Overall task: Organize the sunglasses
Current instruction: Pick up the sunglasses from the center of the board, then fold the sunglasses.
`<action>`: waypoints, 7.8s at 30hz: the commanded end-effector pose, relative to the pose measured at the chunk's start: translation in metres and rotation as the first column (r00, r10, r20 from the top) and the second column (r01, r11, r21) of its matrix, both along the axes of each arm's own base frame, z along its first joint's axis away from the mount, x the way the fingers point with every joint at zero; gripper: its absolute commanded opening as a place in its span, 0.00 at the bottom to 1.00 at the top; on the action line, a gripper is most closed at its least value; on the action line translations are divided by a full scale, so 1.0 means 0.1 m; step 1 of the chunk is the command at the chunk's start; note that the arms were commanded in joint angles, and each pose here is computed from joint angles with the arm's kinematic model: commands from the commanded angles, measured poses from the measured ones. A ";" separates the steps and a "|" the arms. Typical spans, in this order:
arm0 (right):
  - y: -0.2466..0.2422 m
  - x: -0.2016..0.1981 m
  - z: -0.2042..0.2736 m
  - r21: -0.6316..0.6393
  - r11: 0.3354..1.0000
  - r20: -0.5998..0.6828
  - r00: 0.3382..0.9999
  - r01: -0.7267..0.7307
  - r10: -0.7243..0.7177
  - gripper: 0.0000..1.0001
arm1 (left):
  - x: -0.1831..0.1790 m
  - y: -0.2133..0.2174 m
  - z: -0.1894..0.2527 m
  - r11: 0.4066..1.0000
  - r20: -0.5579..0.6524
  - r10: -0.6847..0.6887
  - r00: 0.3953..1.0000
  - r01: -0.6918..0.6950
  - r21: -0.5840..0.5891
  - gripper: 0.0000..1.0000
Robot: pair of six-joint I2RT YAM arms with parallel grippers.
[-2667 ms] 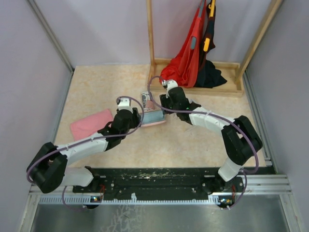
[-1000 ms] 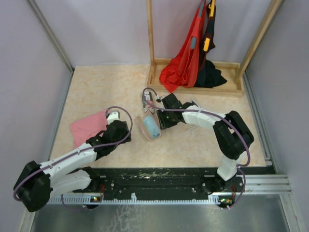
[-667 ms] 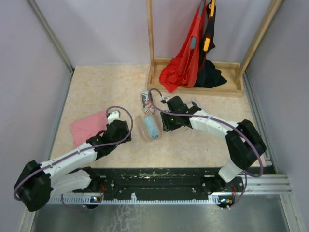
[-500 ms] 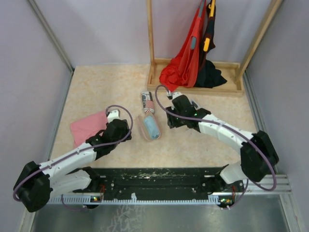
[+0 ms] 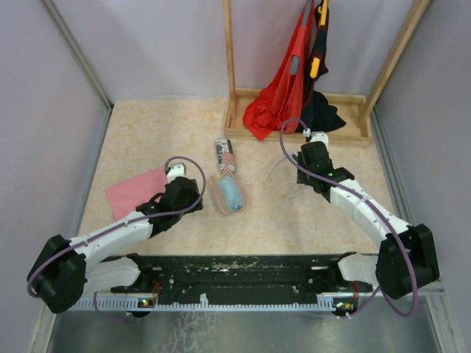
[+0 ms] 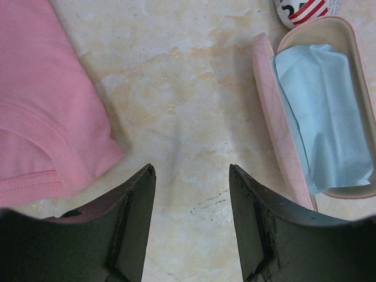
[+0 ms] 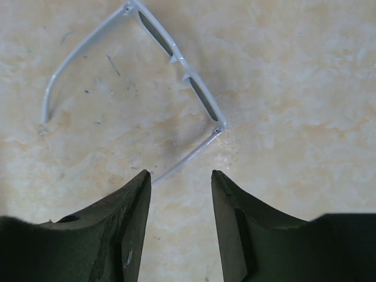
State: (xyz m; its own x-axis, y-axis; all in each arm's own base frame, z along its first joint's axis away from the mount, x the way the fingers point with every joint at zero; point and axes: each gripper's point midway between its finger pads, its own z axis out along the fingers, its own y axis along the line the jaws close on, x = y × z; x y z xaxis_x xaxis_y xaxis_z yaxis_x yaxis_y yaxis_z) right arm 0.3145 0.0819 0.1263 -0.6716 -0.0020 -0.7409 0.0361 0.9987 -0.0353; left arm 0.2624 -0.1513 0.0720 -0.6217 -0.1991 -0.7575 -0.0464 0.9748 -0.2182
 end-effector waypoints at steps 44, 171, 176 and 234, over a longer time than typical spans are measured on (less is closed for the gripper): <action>-0.21 1.10 -0.57 -0.079 0.847 -0.397 0.796 -0.526 0.457 0.29 | -0.23 -0.10 0.31 0.981 0.084 -0.138 0.987 0.147 -0.122 0.56; 2.37 -0.65 1.30 0.120 0.822 0.509 0.746 -0.556 0.430 0.00 | 0.24 -1.29 1.62 0.960 0.272 -0.232 0.934 0.266 -0.094 0.54; 2.38 -0.66 1.27 0.143 0.823 0.501 0.757 -0.550 0.419 0.00 | 0.24 -1.28 1.60 0.962 0.271 -0.230 0.935 0.260 -0.082 0.54; 1.42 -0.40 1.39 0.496 0.838 0.368 0.929 -0.228 0.035 0.00 | -0.02 -1.19 1.68 0.910 0.367 -0.352 0.861 0.406 -0.080 0.55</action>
State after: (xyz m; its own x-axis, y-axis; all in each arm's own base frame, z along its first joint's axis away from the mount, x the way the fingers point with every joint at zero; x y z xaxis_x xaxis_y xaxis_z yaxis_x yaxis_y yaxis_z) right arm 0.2762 0.2129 0.2619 -0.3908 0.3893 -0.8341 -0.1334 0.8727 0.4698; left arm 0.2545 -0.2623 0.2179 -0.4256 -0.0954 -0.8999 0.4051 0.8691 -0.2837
